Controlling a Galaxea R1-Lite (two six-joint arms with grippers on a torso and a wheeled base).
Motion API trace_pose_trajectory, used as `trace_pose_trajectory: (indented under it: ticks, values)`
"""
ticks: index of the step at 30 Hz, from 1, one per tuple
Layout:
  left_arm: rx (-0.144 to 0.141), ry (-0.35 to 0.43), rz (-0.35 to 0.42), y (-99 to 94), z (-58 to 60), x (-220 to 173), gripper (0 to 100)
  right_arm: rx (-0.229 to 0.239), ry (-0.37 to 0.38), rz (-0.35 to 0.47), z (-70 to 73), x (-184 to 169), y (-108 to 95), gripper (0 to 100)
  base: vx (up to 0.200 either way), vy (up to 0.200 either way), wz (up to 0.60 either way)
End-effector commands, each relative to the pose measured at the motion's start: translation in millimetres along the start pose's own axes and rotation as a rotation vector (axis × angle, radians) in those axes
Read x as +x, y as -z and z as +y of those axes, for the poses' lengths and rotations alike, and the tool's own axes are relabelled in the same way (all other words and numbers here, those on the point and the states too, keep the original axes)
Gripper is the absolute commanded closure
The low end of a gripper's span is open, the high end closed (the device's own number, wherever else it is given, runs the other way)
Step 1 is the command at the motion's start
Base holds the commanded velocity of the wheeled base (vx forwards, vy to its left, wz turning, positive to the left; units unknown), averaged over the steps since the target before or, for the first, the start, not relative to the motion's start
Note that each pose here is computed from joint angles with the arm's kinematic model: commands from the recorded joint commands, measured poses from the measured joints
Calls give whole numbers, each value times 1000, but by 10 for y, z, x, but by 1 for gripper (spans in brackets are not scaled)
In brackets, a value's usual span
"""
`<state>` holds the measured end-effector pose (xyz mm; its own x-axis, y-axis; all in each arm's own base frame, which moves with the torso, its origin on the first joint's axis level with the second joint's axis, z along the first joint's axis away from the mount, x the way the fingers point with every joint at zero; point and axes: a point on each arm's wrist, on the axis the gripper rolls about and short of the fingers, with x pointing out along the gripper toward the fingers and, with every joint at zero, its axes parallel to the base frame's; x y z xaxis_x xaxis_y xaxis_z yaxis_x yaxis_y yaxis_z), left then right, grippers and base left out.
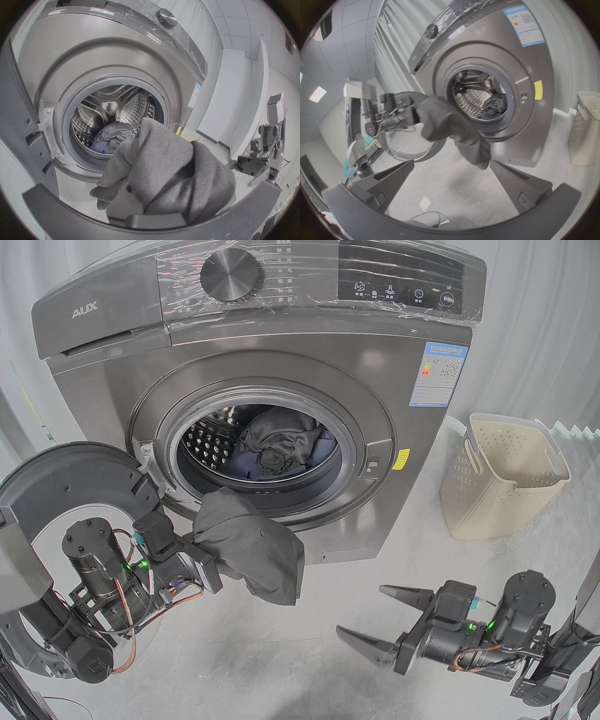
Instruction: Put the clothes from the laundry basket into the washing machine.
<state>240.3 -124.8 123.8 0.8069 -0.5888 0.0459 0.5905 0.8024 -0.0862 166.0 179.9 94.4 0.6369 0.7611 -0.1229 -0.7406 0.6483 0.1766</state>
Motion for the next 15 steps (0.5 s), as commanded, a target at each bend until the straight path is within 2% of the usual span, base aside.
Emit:
trace_pose_trajectory:
  ticks: [1, 5, 7, 8, 9, 11, 15]
  values:
    - [6, -12, 4, -16, 10, -91, 100, 12, 96, -69, -200, 44, -133, 0, 0, 0, 0]
    - [6, -17, 16, -8, 8, -154, 100, 17, 167, -80, -339, 47, -148, 0, 0, 0, 0]
    - [10, -32, 22, 4, 46, -170, 100, 19, 180, -75, -377, 64, -133, 0, 0, 0, 0]
    - [10, -32, 22, 4, 46, -170, 100, 19, 180, -75, -377, 64, -133, 0, 0, 0, 0]
    - [24, -59, 31, 21, 113, -184, 100, 21, 180, -75, -379, 73, -132, 0, 0, 0, 0]
    - [33, -64, 32, 24, 125, -185, 100, 20, 178, -78, -375, 79, -137, 0, 0, 0, 0]
    - [32, -48, 34, 13, 83, -238, 100, 21, 182, -91, -383, 92, -163, 0, 0, 0, 0]
